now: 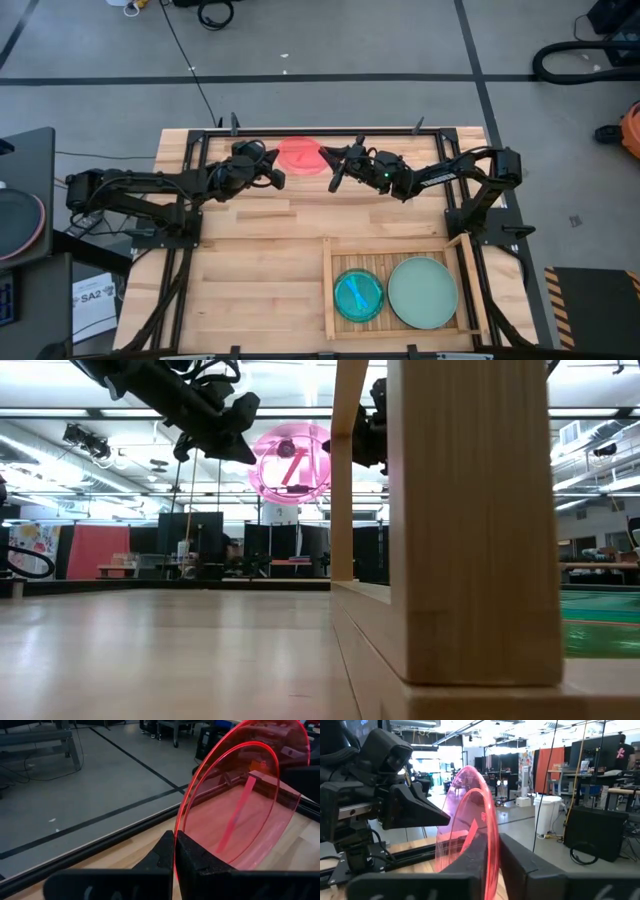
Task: Place and stack plates onto a shelf
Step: Stack the pink plate on the blue plate on the shelf
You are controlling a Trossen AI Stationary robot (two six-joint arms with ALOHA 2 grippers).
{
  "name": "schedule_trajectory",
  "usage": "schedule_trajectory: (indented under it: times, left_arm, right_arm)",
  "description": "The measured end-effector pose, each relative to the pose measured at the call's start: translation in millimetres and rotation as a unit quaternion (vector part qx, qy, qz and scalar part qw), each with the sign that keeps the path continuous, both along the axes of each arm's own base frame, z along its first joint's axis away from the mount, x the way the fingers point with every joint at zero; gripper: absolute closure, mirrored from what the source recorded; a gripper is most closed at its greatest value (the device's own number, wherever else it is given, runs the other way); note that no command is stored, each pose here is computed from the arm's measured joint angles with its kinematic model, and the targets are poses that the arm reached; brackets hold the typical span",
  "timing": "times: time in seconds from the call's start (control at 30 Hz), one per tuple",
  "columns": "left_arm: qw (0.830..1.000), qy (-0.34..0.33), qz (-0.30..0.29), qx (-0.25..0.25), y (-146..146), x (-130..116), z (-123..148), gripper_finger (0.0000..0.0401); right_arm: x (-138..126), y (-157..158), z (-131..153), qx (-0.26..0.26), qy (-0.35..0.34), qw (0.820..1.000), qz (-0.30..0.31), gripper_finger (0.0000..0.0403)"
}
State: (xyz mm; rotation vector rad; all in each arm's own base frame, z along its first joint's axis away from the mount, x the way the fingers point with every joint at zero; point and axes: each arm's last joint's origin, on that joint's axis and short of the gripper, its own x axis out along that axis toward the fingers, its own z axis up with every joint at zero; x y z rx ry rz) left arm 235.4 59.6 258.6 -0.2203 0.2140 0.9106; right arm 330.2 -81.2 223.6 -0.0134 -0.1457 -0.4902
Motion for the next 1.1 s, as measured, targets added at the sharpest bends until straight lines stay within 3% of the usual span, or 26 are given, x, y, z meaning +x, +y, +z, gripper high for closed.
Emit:
schedule_trajectory:
  times: [0.23,0.43,0.73,0.93,1.1]
  left_arm:
    - [1.000,-0.001,0.001,0.000,0,0,0,0.0392]
    - [1.000,-0.001,0.001,0.000,0,0,0,0.0389]
    - [1.000,-0.001,0.000,0.000,0,0,0,0.0313]
    - [1.000,-0.002,0.000,-0.001,0,0,0,0.0269]
    - [1.000,-0.002,0.000,-0.001,0,0,0,0.0257]
  right_arm:
    - [0,0,0,0.000,0.000,1.000,-0.002,0.0394]
    - [0,0,0,0.000,0.000,1.000,-0.002,0.0390]
    - [0,-1,0,0.000,0.000,1.000,0.000,0.0393]
    - [-5,-11,2,0.000,-0.002,0.999,-0.041,0.0394]
    - [-18,-28,19,-0.024,-0.012,0.996,-0.089,0.0394]
